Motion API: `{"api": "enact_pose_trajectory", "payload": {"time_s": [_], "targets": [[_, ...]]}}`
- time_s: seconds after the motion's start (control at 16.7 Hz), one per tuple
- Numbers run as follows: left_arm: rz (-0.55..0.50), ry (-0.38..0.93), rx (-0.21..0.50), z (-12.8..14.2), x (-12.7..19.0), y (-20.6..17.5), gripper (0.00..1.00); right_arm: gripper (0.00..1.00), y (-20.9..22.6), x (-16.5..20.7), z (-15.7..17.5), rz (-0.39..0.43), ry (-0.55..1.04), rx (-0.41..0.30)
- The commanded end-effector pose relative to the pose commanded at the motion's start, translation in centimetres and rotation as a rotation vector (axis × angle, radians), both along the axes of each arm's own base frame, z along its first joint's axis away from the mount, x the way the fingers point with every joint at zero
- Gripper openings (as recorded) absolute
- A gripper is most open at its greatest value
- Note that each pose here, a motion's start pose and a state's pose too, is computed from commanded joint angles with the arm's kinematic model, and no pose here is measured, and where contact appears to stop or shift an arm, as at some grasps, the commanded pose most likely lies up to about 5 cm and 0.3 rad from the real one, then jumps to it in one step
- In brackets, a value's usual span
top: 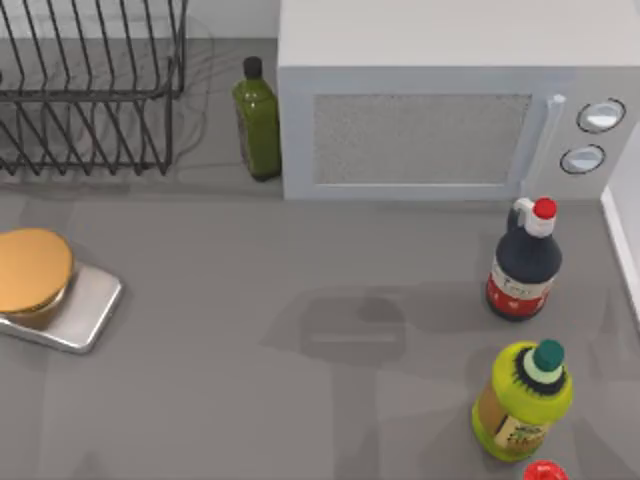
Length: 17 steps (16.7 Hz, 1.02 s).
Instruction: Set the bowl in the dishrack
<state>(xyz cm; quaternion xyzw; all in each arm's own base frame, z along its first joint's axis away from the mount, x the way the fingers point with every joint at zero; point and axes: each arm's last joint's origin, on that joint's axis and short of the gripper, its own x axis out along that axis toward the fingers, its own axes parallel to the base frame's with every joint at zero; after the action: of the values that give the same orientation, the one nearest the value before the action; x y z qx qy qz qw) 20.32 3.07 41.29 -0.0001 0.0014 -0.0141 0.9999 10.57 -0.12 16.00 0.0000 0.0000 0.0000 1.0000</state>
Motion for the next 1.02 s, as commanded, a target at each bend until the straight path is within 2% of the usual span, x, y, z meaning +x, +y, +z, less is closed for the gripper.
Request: {"api": "enact_pose_trajectory", "payload": {"time_s": [0.24, 0.54, 0.84, 1.02], "targets": [[-0.004, 0.008, -0.001, -3.0, 6.4, 0.5, 0.00, 1.00, 0.0, 0.0, 0.0, 0.000, 0.000, 0.000], [0.001, -0.010, 0.007, -10.6, 14.3, 0.5, 0.00, 1.00, 0.0, 0.0, 0.0, 0.000, 0.000, 0.000], [0.007, -0.011, 0.003, -17.8, 17.5, -0.3, 0.00, 1.00, 0.0, 0.0, 0.0, 0.000, 0.000, 0.000], [0.008, -0.003, 0.000, -19.5, 17.8, -0.5, 0.00, 1.00, 0.0, 0.0, 0.0, 0.000, 0.000, 0.000]]}}
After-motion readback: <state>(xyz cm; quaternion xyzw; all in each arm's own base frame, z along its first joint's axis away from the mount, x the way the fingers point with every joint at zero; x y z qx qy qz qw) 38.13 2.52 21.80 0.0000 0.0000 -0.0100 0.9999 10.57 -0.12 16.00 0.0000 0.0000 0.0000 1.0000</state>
